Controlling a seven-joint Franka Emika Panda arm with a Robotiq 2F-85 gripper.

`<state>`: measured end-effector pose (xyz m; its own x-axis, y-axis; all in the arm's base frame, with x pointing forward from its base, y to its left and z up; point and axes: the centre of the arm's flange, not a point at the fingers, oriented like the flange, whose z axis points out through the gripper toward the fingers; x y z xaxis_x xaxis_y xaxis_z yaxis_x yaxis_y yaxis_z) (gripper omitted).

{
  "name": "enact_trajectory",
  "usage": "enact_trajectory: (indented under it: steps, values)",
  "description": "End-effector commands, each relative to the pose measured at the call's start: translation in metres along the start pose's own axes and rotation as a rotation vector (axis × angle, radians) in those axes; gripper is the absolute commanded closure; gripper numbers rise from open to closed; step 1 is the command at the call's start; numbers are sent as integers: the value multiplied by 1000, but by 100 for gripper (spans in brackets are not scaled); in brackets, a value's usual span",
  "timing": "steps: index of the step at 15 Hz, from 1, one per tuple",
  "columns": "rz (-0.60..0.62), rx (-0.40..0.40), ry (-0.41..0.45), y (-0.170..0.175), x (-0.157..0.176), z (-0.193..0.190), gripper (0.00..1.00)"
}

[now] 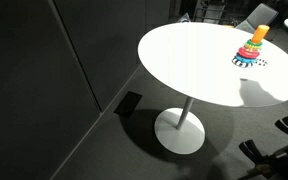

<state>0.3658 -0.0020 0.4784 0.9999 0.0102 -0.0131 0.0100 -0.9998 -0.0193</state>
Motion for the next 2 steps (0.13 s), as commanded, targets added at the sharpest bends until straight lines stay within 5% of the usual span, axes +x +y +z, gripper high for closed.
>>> enact_trajectory:
  steps: [1,2]
  values:
    - [0,0,0,0,0,0,0]
    - [0,0,0,0,0,0,0]
